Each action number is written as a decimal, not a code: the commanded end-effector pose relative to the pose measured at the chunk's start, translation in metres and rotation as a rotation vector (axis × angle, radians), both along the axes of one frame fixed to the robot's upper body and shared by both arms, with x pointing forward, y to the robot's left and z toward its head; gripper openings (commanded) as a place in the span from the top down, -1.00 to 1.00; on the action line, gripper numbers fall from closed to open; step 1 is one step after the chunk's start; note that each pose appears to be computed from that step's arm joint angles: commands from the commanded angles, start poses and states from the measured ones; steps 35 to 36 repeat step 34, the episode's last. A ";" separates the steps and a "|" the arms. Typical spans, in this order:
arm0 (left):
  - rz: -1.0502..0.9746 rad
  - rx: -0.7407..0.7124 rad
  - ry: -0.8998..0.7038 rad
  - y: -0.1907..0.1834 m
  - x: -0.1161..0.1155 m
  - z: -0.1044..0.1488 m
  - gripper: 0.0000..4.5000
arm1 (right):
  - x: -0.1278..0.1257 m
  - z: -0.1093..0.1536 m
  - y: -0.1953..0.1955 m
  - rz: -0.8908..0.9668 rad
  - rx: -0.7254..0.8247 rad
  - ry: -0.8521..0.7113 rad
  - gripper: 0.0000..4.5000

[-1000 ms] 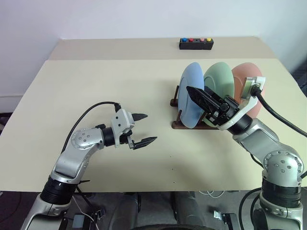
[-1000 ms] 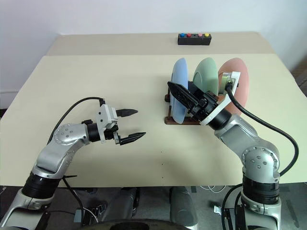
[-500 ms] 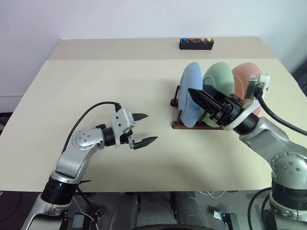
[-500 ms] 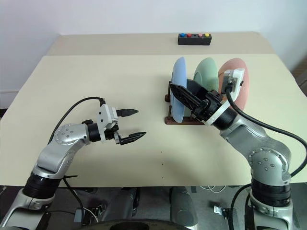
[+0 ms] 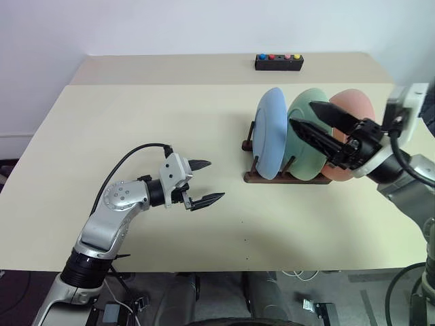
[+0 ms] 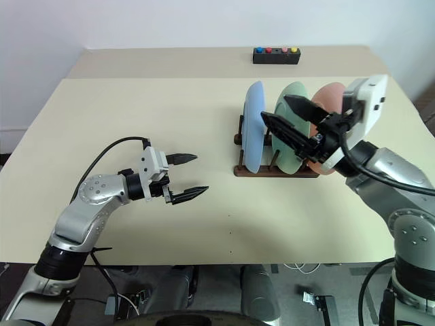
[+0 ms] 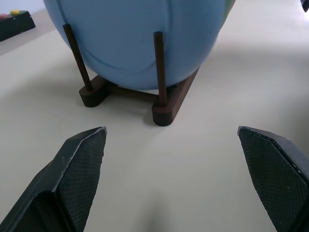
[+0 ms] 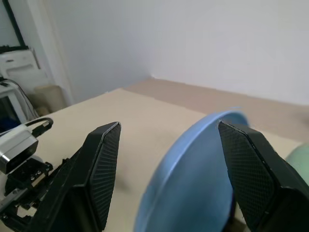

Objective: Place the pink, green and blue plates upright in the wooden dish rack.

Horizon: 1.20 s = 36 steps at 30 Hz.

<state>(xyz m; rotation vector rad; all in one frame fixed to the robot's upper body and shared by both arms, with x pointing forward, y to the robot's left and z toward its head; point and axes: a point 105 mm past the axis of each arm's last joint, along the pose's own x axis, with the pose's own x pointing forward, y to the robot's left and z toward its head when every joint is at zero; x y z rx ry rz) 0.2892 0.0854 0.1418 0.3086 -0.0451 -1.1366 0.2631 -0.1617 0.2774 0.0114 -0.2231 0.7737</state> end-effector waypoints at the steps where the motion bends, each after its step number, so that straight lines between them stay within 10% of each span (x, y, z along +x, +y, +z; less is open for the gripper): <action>1: 0.012 -0.005 -0.053 0.004 0.004 0.010 -1.00 | -0.020 0.024 -0.007 0.024 -0.046 -0.123 -0.44; 16: 0.356 0.068 -0.075 0.102 0.025 0.002 -1.00 | -0.057 -0.055 -0.134 -0.246 -0.385 0.126 -0.44; 36: 0.364 0.051 -0.032 0.095 0.016 -0.016 -1.00 | -0.069 -0.117 -0.186 -0.389 -0.369 0.274 -0.44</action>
